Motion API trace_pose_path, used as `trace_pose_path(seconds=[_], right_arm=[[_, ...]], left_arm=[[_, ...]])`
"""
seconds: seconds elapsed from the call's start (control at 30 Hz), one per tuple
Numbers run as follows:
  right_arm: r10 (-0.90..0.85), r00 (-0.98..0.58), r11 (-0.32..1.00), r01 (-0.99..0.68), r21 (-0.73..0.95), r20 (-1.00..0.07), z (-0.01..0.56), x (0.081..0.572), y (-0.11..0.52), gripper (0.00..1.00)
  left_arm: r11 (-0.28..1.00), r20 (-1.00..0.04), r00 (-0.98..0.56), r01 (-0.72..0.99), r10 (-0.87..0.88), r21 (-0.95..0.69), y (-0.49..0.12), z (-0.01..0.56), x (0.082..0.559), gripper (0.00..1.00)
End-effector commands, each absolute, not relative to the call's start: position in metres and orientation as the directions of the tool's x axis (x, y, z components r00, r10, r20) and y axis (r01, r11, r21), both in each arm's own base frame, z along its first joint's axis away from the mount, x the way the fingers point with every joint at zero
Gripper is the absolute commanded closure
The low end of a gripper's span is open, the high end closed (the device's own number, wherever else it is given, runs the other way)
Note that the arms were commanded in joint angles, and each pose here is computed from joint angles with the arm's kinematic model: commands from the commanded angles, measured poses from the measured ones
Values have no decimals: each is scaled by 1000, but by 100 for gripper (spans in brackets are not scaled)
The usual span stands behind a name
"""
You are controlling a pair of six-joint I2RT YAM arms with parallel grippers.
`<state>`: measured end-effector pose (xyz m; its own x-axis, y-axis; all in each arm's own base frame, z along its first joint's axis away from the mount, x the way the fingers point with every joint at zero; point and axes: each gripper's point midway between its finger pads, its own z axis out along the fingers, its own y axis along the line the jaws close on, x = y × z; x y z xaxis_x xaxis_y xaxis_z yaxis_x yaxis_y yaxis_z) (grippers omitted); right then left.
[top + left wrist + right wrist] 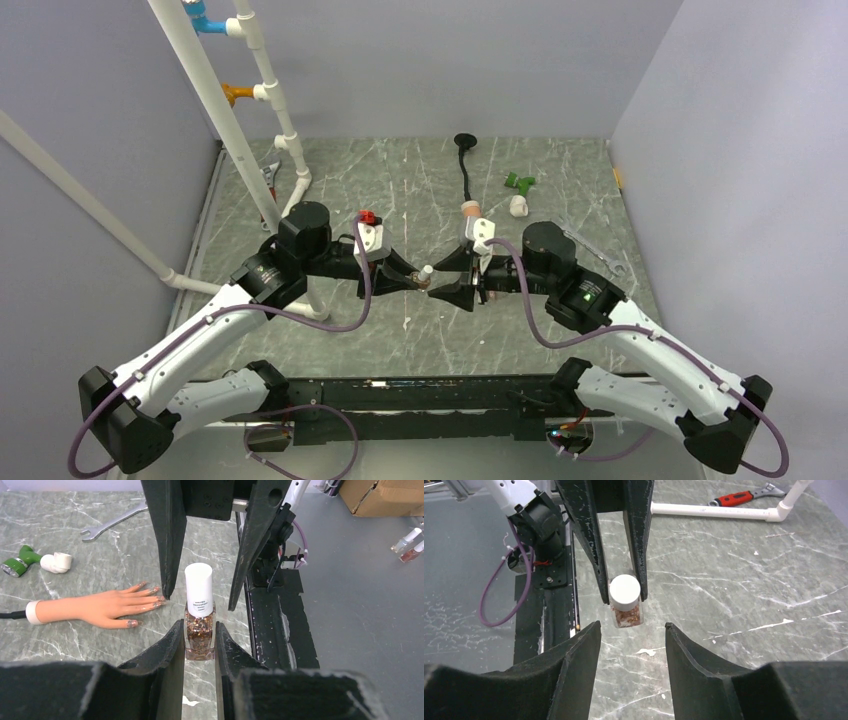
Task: Paint the nails
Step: Place the nail polish bottle at the center of the board.
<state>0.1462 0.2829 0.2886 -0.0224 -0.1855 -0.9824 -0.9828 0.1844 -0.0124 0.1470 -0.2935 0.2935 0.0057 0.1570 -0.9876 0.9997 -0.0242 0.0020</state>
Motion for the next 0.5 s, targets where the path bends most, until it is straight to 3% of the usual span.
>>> trace_pose_path(seconds=[0.0, 0.47], right_arm=[[-133, 41, 156, -986, -61, -990, 311, 149, 292, 49], [-115, 27, 87, -995, -37, -993, 312, 142, 303, 61]], left_arm=[[-54, -992, 70, 996, 105, 64, -295, 318, 145, 100], [-61, -992, 68, 996, 102, 62, -295, 319, 144, 100]])
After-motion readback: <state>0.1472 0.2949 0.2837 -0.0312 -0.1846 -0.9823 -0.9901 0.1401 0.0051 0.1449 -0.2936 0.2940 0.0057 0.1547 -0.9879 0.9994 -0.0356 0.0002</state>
